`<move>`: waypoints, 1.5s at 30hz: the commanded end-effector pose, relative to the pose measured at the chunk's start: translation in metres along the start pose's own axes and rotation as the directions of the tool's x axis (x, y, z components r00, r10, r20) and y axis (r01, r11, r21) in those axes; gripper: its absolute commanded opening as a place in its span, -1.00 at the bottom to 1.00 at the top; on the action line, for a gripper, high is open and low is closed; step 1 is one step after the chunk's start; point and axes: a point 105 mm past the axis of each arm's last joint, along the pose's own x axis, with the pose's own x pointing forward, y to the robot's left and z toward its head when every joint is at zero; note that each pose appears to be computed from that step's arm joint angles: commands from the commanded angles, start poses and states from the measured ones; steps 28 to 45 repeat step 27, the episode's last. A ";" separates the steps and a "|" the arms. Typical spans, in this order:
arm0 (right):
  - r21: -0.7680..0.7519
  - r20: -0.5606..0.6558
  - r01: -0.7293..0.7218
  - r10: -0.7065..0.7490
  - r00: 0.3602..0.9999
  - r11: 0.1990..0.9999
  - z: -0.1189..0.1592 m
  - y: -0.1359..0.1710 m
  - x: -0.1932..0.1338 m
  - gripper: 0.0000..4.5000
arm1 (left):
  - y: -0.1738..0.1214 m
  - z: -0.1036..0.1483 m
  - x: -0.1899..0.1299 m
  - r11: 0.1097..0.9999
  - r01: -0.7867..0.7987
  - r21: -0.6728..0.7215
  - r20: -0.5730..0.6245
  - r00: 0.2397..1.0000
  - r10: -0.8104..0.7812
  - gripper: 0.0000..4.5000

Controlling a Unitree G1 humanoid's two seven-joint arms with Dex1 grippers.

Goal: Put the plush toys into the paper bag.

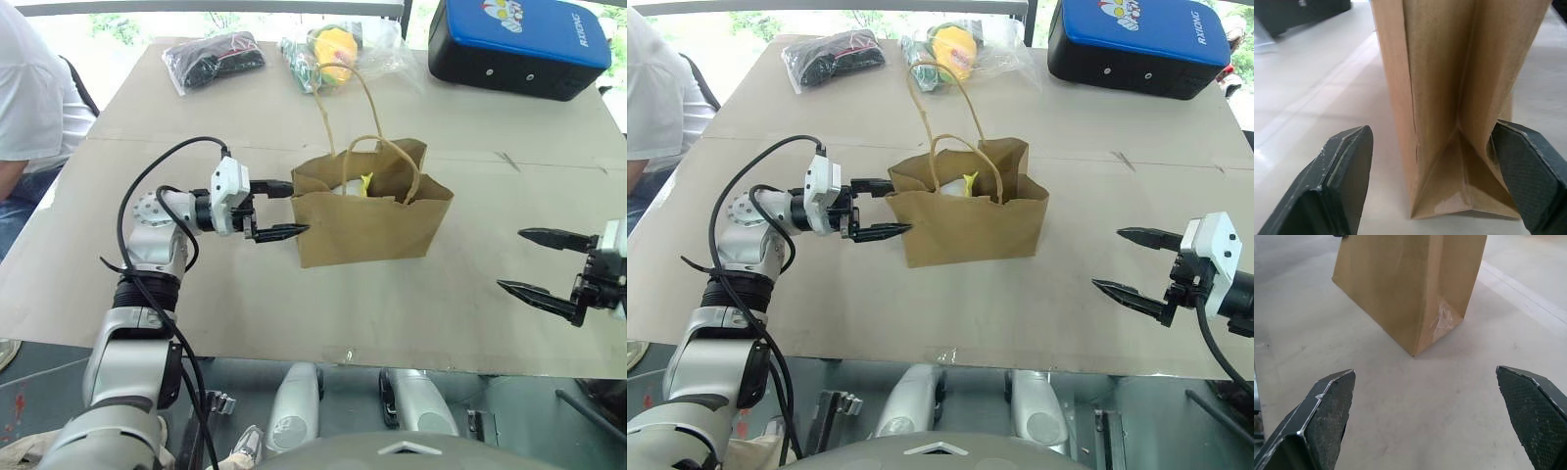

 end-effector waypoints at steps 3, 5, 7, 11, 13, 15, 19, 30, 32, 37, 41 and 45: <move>-0.018 0.028 0.000 0.001 1.000 1.000 0.003 -0.001 0.005 1.00 | 0.006 0.017 -0.007 0.997 -0.055 0.054 0.015 0.998 0.054 0.82; -0.020 0.032 -0.003 0.004 0.999 1.000 0.003 0.000 0.007 1.00 | 0.009 0.017 -0.011 0.995 -0.089 0.037 0.007 0.996 0.089 0.82; -0.023 0.034 -0.001 0.002 0.999 1.000 0.003 0.001 0.007 1.00 | 0.007 0.019 -0.017 0.993 -0.118 0.002 0.017 0.993 0.118 0.82; -0.018 0.036 0.033 -0.032 0.999 0.999 0.001 -0.001 0.003 1.00 | -0.014 0.025 -0.035 0.976 -0.137 -0.171 0.030 0.989 0.144 0.91; -0.009 0.031 0.046 -0.045 0.998 0.999 -0.002 -0.002 -0.001 1.00 | -0.024 0.027 -0.043 0.952 -0.183 -0.244 0.016 0.981 0.192 0.91; 0.001 0.020 0.069 -0.069 0.997 0.998 -0.007 -0.005 -0.006 1.00 | -0.040 0.032 -0.053 0.923 -0.221 -0.316 0.010 0.972 0.236 0.91; 0.011 -0.025 0.138 -0.138 0.990 0.990 -0.019 -0.011 -0.027 1.00 | -0.086 0.021 -0.080 0.871 -0.283 -0.401 -0.122 0.959 0.256 0.91; 0.023 -0.055 0.183 -0.181 0.982 0.983 -0.031 -0.015 -0.033 1.00 | -0.098 0.004 -0.095 0.835 -0.371 -0.406 -0.201 0.928 0.315 0.91; 0.023 -0.055 0.183 -0.181 0.982 0.983 -0.031 -0.015 -0.033 1.00 | -0.098 0.004 -0.095 0.835 -0.371 -0.406 -0.201 0.928 0.315 0.91; 0.023 -0.055 0.183 -0.181 0.982 0.983 -0.031 -0.015 -0.033 1.00 | -0.098 0.004 -0.095 0.835 -0.371 -0.406 -0.201 0.928 0.315 0.91; 0.023 -0.055 0.183 -0.181 0.982 0.983 -0.031 -0.015 -0.033 1.00 | -0.098 0.004 -0.095 0.835 -0.371 -0.406 -0.201 0.928 0.315 0.91; 0.023 -0.055 0.183 -0.181 0.982 0.983 -0.031 -0.015 -0.033 1.00 | -0.098 0.004 -0.095 0.835 -0.371 -0.406 -0.201 0.928 0.315 0.91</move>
